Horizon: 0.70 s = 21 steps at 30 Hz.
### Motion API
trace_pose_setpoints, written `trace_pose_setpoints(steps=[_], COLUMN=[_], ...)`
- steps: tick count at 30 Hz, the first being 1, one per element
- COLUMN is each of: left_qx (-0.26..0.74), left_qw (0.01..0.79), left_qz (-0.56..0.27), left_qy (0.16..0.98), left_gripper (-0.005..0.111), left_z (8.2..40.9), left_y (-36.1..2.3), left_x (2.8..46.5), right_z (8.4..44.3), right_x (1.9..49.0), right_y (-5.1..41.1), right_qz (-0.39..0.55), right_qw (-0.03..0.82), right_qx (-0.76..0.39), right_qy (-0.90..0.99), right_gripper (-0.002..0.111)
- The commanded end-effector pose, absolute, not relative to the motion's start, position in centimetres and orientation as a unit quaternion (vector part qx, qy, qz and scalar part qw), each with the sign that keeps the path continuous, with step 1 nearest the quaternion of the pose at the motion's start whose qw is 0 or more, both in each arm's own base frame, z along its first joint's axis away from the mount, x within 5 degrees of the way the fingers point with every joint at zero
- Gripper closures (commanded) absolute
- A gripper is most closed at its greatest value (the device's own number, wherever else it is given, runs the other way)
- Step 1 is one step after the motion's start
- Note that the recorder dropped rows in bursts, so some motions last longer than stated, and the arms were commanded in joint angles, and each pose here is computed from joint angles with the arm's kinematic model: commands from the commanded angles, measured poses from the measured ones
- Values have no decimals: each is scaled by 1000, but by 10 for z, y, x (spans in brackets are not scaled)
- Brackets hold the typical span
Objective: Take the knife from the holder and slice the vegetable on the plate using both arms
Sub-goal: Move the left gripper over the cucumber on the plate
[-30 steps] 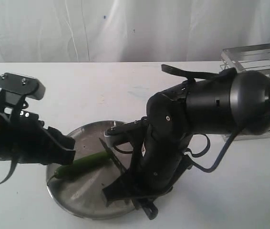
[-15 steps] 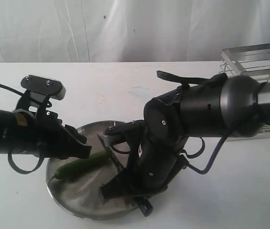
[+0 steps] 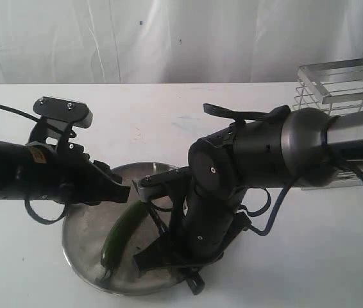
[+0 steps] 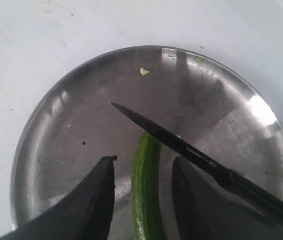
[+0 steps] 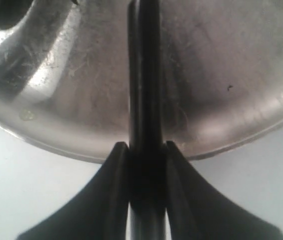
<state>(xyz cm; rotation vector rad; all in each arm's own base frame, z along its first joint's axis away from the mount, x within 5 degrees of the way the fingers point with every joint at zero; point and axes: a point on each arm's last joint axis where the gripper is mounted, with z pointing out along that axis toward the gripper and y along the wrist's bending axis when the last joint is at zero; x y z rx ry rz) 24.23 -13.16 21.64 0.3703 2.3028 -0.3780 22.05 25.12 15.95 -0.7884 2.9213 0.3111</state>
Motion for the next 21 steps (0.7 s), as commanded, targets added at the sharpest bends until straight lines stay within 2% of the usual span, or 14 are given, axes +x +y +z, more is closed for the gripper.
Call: trace_pose_setpoints(steps=[1,12,21], left_qx=[126,119,131], left_qw=[346,311,261], left_qz=[-155,-148,-164], left_qy=[917,931,942], left_gripper=[64,64,64], left_z=[216,229,206], left_y=[-134,-127,-140], left_x=[254,292,311], right_z=[161,161,160], right_x=[220,220,220], right_y=[251,250,250], right_qz=[103,97,94], right_qw=[48,46,47], right_qx=[-264,-290,-300], right_qy=[958,951,948], right_gripper=[108,108,108])
